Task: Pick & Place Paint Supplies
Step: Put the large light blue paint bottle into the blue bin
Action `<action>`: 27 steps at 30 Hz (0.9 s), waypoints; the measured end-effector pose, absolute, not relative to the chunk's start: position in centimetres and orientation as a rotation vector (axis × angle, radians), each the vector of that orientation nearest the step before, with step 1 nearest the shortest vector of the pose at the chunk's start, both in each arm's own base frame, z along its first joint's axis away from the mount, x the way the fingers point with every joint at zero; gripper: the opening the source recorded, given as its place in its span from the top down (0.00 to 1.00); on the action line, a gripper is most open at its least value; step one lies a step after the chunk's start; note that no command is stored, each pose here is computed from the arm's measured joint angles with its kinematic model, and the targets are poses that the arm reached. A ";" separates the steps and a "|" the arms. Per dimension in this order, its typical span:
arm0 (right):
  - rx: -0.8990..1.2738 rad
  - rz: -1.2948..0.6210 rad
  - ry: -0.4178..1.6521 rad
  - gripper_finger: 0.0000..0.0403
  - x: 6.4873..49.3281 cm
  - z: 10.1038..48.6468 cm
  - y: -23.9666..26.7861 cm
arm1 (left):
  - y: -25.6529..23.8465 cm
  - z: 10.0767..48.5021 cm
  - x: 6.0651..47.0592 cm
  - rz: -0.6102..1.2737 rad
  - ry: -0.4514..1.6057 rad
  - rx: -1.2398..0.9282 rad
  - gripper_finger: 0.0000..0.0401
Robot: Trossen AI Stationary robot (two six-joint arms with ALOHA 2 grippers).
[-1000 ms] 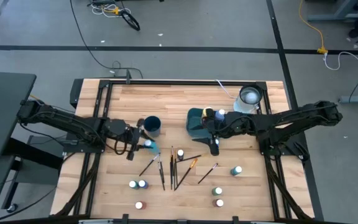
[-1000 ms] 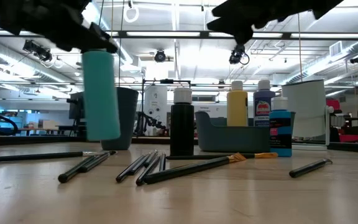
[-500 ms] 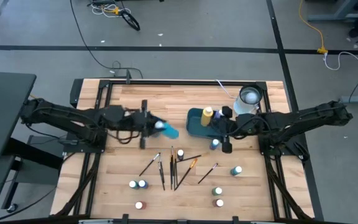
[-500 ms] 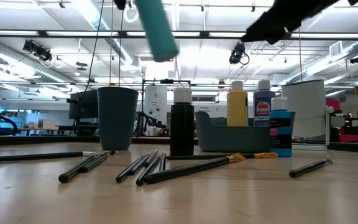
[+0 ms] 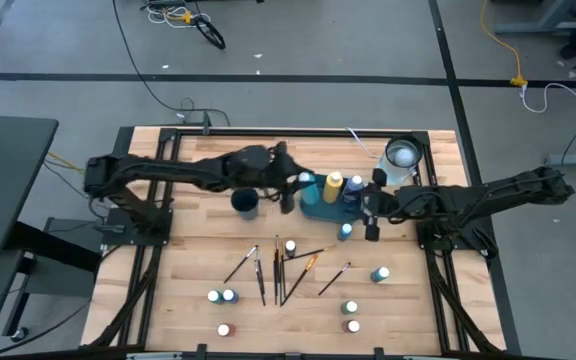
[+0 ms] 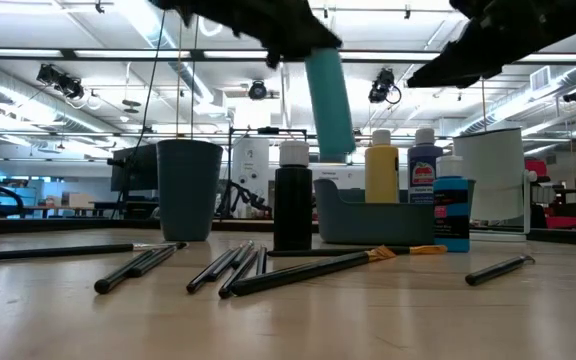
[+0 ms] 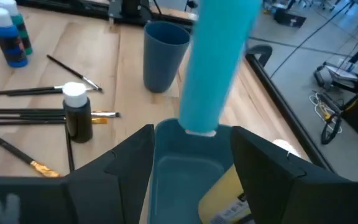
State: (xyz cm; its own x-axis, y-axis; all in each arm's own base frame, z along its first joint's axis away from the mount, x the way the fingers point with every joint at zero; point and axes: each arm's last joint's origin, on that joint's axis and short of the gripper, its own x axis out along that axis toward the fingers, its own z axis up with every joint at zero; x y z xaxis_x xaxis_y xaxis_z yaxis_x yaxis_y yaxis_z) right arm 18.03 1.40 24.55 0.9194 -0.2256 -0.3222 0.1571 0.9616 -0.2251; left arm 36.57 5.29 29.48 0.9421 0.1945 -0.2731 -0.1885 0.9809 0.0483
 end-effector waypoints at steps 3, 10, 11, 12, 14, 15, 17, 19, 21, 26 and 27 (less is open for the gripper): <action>-0.196 -0.197 0.336 0.47 17.4 24.6 1.3 | 6.7 27.4 38.0 0.234 0.324 -0.011 0.69; -0.215 -0.195 0.326 0.47 16.9 24.7 1.3 | 9.1 23.4 39.9 0.295 0.341 -0.098 0.69; -0.215 -0.195 0.326 0.47 16.9 24.7 1.3 | 9.3 22.9 40.1 0.299 0.346 -0.100 0.68; -0.215 -0.195 0.326 0.47 16.9 24.7 1.3 | 9.5 22.5 40.3 0.302 0.345 -0.100 0.68; -0.214 -0.194 0.331 0.47 16.9 24.6 1.3 | 9.7 21.7 40.7 0.304 0.342 -0.090 0.68; -0.208 -0.194 0.335 0.47 16.9 24.6 1.3 | 9.8 21.3 40.8 0.304 0.353 -0.081 0.68; -0.198 -0.196 0.335 0.47 16.9 24.6 1.3 | 10.0 20.4 41.0 0.305 0.371 -0.073 0.68; -0.198 -0.195 0.338 0.47 16.9 24.6 1.3 | 10.2 20.2 41.1 0.307 0.372 -0.068 0.69; -0.198 -0.195 0.339 0.47 16.9 24.5 1.3 | 10.3 20.2 41.1 0.309 0.374 -0.066 0.67; -0.198 -0.195 0.335 0.47 16.9 24.6 1.3 | 10.4 20.3 41.2 0.307 0.353 0.000 0.59; -0.197 -0.196 0.334 0.47 16.9 24.6 1.3 | 10.4 20.5 41.2 0.307 0.336 0.015 0.58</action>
